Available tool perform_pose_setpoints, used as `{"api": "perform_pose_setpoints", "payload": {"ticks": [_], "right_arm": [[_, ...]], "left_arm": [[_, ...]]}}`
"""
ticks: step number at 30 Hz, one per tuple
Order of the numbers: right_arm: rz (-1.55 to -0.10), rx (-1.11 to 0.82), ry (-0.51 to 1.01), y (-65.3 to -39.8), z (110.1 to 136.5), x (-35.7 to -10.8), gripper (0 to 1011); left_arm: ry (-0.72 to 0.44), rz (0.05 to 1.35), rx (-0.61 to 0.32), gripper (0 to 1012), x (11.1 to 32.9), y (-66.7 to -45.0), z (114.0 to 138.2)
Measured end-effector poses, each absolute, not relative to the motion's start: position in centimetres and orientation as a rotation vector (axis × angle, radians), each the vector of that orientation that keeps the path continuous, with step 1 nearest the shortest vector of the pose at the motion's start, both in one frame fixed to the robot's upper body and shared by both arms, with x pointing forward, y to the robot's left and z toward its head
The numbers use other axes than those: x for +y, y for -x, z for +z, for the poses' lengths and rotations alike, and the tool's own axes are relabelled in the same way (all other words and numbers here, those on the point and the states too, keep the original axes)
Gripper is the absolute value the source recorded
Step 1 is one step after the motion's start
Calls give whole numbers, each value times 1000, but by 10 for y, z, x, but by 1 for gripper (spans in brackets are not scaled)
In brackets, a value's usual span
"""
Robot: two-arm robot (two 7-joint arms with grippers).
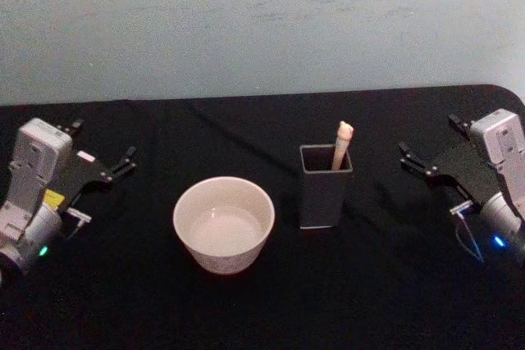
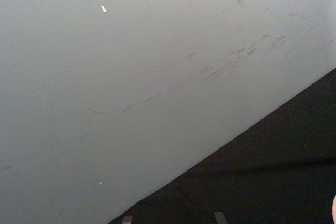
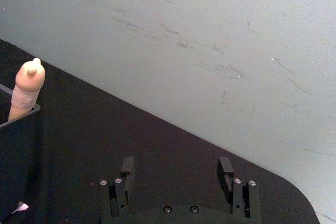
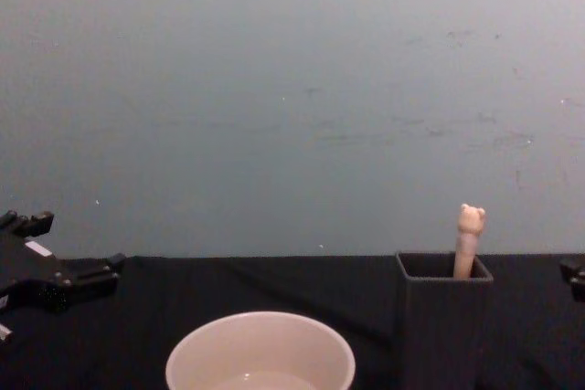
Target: Pick up the stirring spoon with one hand, stir inside the cup, then place it back in its original position.
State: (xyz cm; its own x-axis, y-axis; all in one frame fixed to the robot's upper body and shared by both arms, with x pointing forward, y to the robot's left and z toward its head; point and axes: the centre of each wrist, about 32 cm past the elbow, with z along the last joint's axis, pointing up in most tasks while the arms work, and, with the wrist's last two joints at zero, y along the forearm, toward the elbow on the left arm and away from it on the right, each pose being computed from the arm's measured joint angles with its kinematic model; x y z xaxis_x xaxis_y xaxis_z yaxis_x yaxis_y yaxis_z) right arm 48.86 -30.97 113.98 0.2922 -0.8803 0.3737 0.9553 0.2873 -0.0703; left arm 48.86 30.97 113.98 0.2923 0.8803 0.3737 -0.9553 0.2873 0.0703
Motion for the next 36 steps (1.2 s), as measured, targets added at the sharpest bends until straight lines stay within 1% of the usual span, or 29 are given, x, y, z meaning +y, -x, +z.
{"api": "perform_pose_setpoints", "payload": {"ticks": [36], "right_arm": [[-1248, -285, 305, -489, 1140, -310, 1002]], "left_arm": [[-304, 1248, -285, 1001, 310, -489, 1140]]}}
